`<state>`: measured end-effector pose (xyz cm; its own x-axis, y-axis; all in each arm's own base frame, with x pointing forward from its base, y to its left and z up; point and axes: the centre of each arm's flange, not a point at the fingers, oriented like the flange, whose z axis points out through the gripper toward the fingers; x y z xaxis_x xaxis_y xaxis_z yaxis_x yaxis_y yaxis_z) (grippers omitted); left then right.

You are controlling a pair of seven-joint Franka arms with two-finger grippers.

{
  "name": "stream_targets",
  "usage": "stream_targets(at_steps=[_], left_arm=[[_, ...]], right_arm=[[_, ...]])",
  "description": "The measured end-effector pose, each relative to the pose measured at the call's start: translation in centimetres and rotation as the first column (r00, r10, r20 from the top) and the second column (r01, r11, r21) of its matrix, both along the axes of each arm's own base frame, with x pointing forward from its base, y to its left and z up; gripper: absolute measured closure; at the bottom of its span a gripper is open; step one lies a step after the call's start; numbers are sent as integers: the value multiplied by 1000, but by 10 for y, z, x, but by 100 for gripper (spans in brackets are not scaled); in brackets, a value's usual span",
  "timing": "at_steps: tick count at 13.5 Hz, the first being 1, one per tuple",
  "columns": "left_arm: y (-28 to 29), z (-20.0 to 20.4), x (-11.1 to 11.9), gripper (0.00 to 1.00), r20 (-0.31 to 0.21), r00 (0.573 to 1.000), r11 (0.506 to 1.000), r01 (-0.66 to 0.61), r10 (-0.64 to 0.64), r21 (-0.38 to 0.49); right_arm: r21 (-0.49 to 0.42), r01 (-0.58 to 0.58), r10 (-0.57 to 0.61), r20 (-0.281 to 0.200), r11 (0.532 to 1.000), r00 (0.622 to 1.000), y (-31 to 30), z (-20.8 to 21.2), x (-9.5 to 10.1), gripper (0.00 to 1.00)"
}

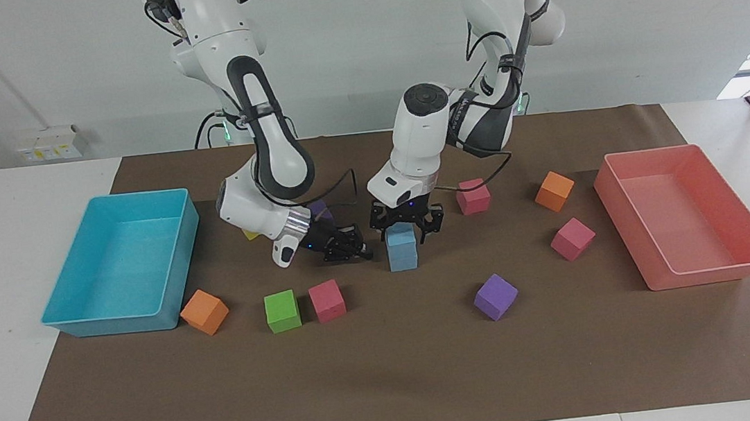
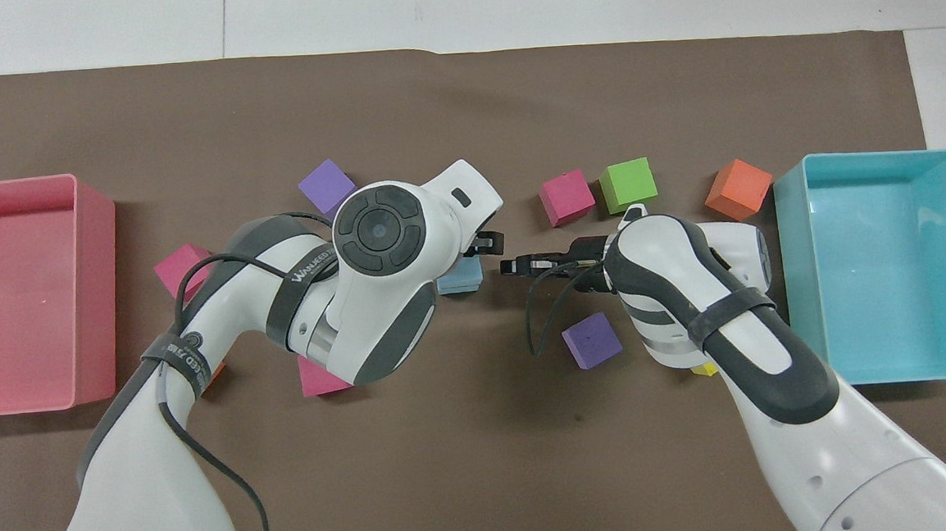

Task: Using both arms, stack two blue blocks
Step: 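Lower the cube onto the placed cube and open the left gripper, then lift the left gripper away while the right gripper draws back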

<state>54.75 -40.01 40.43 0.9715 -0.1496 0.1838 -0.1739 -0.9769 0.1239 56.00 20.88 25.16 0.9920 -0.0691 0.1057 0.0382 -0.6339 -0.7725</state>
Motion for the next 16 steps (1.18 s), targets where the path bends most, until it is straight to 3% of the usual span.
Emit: stream_targets(at_steps=[4, 8, 11, 16], left_arm=[[44, 63, 11, 0, 18, 998, 998, -53, 52, 25], [122, 134, 2, 0, -37, 998, 991, 48, -44, 123], [197, 171, -2, 0, -85, 991, 979, 117, -104, 170], [289, 204, -9, 0, -128, 977, 961, 195, -172, 195]], right_arm=[[0, -2, 2, 5, 1000, 1000, 0, 1, 1, 99], [-8, -8, 8, 42, 1000, 999, 0, 14, 7, 99], [-82, -36, 44, 101, 996, 994, -6, 28, 12, 95], [-179, -86, 114, 150, 980, 982, -16, 51, 19, 37]])
